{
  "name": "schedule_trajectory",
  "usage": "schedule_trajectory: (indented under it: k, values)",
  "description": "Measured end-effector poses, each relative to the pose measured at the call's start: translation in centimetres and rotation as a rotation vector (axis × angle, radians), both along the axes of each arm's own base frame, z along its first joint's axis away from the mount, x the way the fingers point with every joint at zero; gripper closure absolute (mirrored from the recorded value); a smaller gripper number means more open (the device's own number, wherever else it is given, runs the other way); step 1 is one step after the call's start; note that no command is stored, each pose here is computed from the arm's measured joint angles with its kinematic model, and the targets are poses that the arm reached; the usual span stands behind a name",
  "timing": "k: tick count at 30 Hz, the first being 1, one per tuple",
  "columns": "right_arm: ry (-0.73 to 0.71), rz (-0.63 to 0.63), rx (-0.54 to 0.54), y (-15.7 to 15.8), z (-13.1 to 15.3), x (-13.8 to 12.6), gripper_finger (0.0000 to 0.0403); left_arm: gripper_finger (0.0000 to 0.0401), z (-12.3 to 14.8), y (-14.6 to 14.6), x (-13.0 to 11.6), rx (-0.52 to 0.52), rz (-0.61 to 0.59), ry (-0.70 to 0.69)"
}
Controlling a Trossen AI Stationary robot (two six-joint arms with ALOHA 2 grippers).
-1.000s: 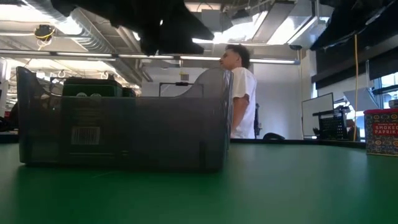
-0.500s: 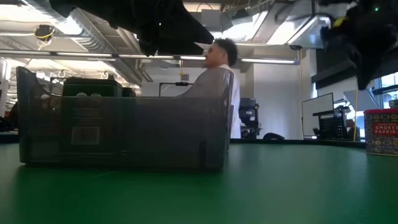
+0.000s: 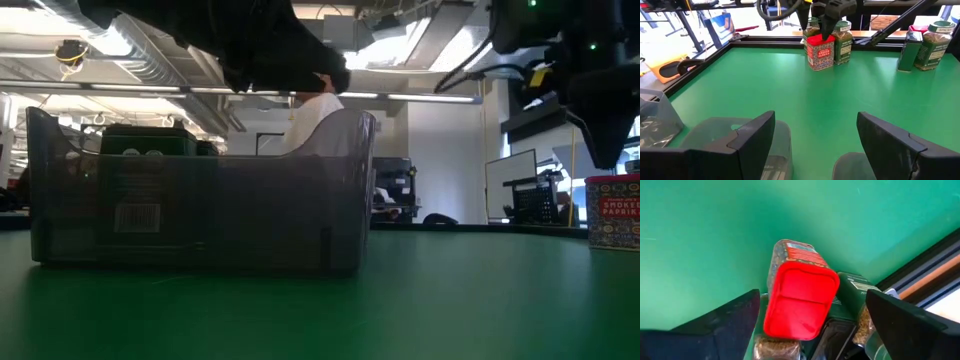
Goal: Sort spices by type
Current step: Put the red seasoning can into the middle gray bin
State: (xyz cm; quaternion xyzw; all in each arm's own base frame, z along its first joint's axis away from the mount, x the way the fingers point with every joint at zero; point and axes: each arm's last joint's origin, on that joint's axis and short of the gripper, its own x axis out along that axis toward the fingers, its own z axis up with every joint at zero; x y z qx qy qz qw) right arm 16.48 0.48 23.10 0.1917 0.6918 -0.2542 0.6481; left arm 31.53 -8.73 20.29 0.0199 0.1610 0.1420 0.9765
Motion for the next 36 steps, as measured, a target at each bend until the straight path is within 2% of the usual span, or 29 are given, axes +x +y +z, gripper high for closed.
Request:
schedule_trajectory:
  k: [4, 7, 9, 14, 24, 31, 36]
  values:
    - [0.034, -0.018, -0.013, -0.1, -1.2, -0.4, 0.0047, 0.0121, 0.0, 0.0, 0.0, 0.000, 0.000, 0.000]
    - [0.031, -0.020, 0.033, 0.1, -2.2, -0.4, 0.0052, 0.0121, 0.0, 0.0, 0.0, 0.000, 0.000, 0.000]
    - [-0.001, -0.019, 0.037, 0.1, -2.2, 0.0, 0.0057, 0.0121, 0.0, 0.1, 0.0, 0.000, 0.002, 0.000]
    - [0.021, -0.011, 0.027, 0.1, -2.5, 0.2, 0.0076, 0.0121, 0.0, 0.1, 0.0, -0.014, 0.009, -0.006]
    - [-0.008, 0.077, 0.039, 0.1, -2.9, 1.0, 0.0179, 0.0121, 0.0, 0.1, 0.1, -0.019, 0.010, -0.008]
    - [-0.050, 0.157, 0.058, 0.2, -2.5, 1.6, 0.0180, 0.0121, 0.0, 0.1, 0.0, -0.038, 0.017, -0.012]
    - [-0.200, 0.221, 0.052, 0.3, -1.6, 3.2, 0.0176, 0.0121, 0.0, 0.1, 0.0, -0.063, 0.027, -0.017]
